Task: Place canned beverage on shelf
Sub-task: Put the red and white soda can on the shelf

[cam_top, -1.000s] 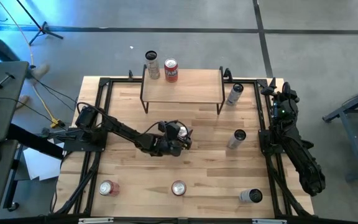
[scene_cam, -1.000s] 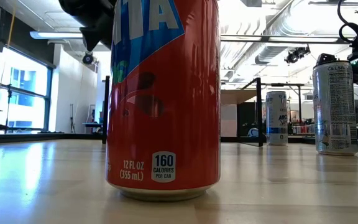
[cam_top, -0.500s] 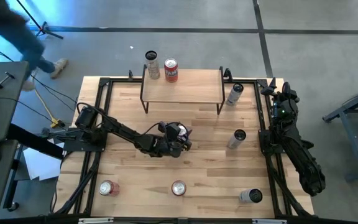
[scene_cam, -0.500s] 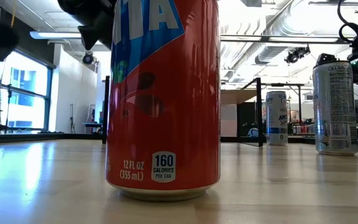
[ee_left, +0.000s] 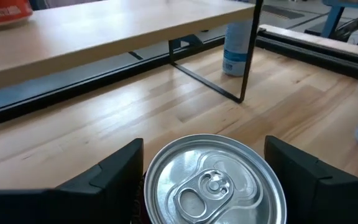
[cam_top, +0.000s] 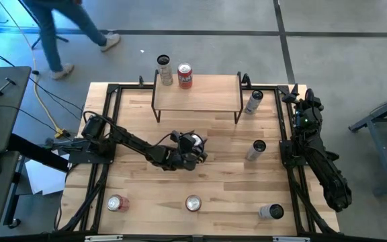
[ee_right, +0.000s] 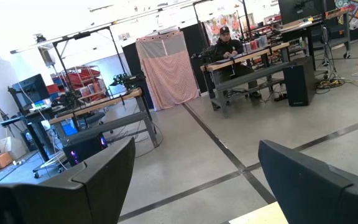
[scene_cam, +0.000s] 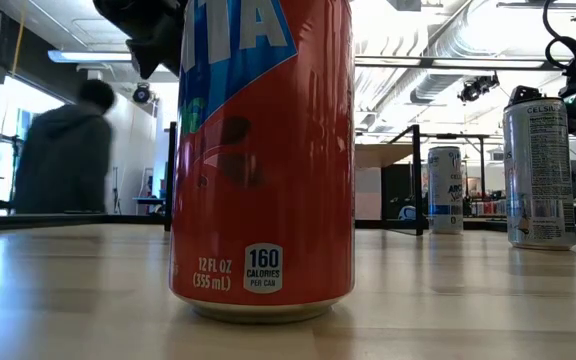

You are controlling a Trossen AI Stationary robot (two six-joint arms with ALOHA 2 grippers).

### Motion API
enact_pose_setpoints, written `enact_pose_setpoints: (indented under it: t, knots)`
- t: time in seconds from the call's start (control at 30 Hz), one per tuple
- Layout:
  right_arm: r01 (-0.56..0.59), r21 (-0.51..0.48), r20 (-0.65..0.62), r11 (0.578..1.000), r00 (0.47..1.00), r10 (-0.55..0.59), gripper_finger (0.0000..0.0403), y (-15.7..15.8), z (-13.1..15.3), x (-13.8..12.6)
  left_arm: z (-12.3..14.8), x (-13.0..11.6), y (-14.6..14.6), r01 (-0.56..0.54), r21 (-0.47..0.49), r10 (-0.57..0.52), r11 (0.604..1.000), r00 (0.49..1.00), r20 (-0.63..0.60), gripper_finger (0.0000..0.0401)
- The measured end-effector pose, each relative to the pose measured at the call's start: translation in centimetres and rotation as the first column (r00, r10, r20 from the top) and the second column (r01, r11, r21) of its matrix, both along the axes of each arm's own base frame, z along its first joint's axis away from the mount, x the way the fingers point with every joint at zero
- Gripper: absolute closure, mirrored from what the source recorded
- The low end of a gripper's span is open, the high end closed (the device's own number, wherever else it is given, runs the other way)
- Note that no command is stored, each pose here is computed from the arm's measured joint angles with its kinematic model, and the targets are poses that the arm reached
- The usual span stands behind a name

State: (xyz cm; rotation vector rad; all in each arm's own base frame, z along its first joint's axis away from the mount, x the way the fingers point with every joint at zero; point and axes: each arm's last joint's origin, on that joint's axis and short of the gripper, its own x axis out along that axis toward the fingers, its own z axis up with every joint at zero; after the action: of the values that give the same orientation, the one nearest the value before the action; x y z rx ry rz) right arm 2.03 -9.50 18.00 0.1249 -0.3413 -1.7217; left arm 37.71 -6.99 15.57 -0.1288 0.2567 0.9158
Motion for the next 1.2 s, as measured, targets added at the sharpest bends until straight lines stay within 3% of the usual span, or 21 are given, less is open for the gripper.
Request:
enact_pose_setpoints:
  t: [0.27, 0.67, 0.87, 1.2]
  knots:
    - [0.000, 0.000, 0.000, 1.000, 1.000, 0.000, 0.0075, 0.0, 0.0, 0.0, 1.6, 0.8, -0.4, -0.010, 0.051, 0.010, 0.999, 1.000, 0.004, 0.0148]
    - [0.000, 0.000, 0.000, 1.000, 1.000, 0.000, 0.0075, 0.0, 0.0, 0.0, 7.6, 0.1, 0.3, 0.032, 0.099, -0.035, 0.995, 0.999, 0.033, 0.0148]
    - [0.000, 0.000, 0.000, 1.000, 1.000, 0.000, 0.0075, 0.0, 0.0, 0.0, 10.2, -0.4, 2.6, 0.071, 0.084, -0.076, 0.994, 0.995, 0.057, 0.0148]
    - [0.001, 0.000, 0.000, 1.000, 1.000, -0.001, 0.0075, 0.0, 0.0, 0.0, 11.8, -0.3, 7.8, 0.142, 0.028, -0.144, 0.989, 0.985, 0.090, 0.0148]
